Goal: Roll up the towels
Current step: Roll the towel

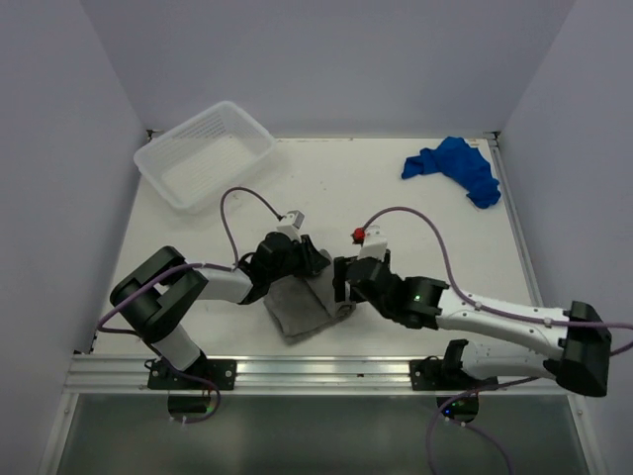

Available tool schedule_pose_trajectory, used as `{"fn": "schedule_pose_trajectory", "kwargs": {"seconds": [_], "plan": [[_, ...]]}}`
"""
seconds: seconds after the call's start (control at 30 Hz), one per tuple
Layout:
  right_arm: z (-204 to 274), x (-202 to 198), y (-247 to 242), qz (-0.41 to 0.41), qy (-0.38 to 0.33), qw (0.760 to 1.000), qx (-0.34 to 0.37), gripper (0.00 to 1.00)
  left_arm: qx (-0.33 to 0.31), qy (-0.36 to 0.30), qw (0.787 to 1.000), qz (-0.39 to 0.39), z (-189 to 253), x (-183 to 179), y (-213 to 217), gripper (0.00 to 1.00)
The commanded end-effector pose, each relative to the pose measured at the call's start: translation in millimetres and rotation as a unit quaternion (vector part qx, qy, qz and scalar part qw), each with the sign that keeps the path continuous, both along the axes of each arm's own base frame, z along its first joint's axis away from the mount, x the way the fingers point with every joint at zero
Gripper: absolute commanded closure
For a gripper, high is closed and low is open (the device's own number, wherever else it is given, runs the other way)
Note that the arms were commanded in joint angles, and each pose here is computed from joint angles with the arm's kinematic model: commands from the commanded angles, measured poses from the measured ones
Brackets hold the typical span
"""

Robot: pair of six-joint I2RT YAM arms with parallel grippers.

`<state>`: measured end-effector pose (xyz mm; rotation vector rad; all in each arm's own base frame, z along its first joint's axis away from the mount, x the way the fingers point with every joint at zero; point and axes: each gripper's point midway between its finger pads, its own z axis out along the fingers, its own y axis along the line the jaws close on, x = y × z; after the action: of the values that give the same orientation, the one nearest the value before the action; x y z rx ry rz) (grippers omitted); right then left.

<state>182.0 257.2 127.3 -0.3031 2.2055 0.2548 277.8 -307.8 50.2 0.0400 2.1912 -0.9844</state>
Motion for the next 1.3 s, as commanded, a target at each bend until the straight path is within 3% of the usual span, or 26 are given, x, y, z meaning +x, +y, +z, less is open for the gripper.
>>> {"fn": "schedule_pose_trajectory", "kwargs": {"seconds": [0.0,0.23,0.53,0.63,0.7,0.8,0.87,1.13,1.27], "plan": [[11,0,14,0.03,0.056,0.988,0.143,0.22,0.075,0.061,0.995,0.008,-53,-24,27,0.69],[-10,11,23,0.034,0.161,0.952,0.259,0.14,0.073,0.061,0.995,0.009,-52,-26,28,0.69],[-62,12,21,0.006,0.219,0.937,0.27,0.12,0.079,0.062,0.995,0.012,-53,-27,32,0.69],[-70,7,28,0.015,0.237,0.929,0.284,0.19,0.08,0.064,0.995,0.016,-55,-28,34,0.69],[-75,5,27,0.013,0.243,0.928,0.281,0.35,0.079,0.063,0.995,0.016,-55,-27,34,0.69],[-73,8,24,0.017,0.228,0.935,0.27,0.53,0.076,0.06,0.995,0.015,-53,-26,32,0.7],[-75,12,16,0.017,0.208,0.947,0.243,0.58,0.073,0.05,0.996,0.016,-45,-19,28,0.7],[-77,17,-7,-0.007,0.115,0.985,0.13,0.6,0.068,-0.022,0.997,0.03,32,24,22,0.68],[-68,27,-18,-0.052,0.029,0.997,0.049,0.6,0.054,-0.063,0.996,0.044,82,42,19,0.66]]}}
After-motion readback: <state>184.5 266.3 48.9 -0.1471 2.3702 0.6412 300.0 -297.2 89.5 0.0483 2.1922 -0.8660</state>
